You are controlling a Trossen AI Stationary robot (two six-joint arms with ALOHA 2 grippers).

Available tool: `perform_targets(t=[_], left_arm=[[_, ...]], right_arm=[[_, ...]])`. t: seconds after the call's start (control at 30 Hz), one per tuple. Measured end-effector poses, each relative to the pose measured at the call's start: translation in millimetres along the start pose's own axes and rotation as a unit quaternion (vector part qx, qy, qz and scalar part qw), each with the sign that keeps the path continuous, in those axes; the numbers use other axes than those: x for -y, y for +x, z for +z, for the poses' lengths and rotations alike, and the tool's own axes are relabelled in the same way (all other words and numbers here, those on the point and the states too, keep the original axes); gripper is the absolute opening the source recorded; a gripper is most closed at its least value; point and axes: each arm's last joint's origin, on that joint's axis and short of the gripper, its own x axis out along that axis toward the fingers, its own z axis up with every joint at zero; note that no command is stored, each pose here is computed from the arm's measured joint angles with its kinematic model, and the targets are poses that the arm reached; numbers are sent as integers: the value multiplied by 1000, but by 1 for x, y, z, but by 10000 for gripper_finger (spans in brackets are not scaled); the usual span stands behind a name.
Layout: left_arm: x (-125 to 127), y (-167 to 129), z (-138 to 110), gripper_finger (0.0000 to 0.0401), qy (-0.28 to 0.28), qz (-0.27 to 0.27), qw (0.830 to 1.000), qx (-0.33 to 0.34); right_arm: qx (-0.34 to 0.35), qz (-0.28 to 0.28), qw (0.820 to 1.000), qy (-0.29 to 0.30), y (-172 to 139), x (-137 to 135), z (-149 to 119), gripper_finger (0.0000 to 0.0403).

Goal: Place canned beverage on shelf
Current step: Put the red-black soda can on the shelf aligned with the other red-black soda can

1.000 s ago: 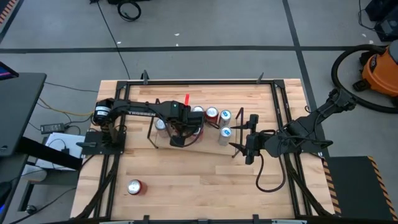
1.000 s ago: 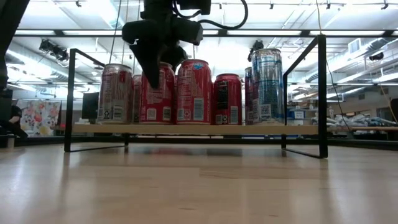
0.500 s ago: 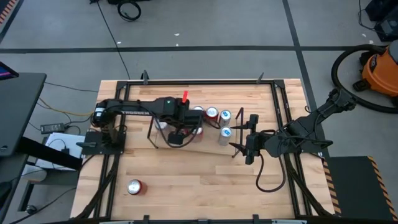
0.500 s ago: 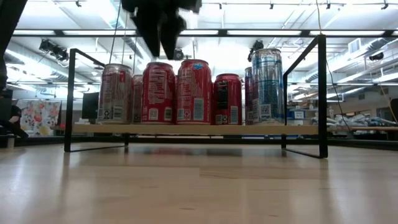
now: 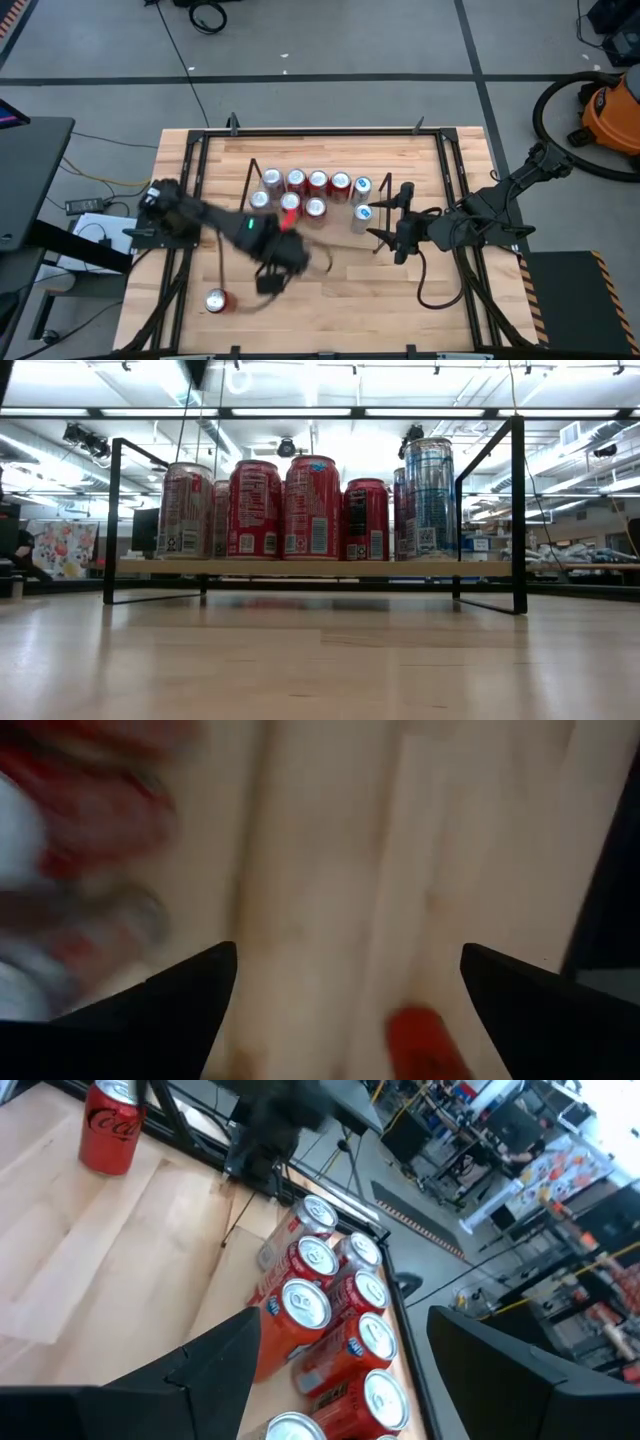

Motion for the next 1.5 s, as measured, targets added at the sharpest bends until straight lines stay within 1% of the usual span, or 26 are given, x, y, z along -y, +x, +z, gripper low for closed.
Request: perform_targets(t=[0.13,0.27,0.47,0.57,0.67,0.83,0.93,1.07,1.17,1.27,1.37,1.5], left_arm=[[41,12,-27,396,-42,5,999,-26],[76,14,-56,396,-87,10,996,-24],[108,17,-99,396,-158,65,985,12],[119,25,-118,396,-185,82,979,13],[124,29,-134,395,-211,89,974,7],[121,14,-148,395,-265,66,962,25],[121,10,-158,395,-296,60,953,30],[126,18,-177,395,-319,69,945,-13],[134,20,-189,395,-336,56,940,-27],[137,19,-196,395,-355,56,933,-27],[137,19,-198,395,-374,57,925,-25],[137,19,-197,395,-378,57,924,-2]], right_arm=[[11,4,1000,-21,1,1,2,297],[36,21,999,-28,5,6,6,297],[60,49,997,-14,17,18,7,297],[66,56,996,-4,23,25,5,297],[77,66,995,8,27,31,5,297],[92,86,992,16,31,36,5,297],[94,87,992,20,32,37,5,297],[97,87,991,22,32,36,4,297],[106,83,991,18,34,34,2,297],[120,75,990,14,34,34,3,297],[122,74,990,13,35,34,3,297],[122,74,990,14,35,34,3,297]])
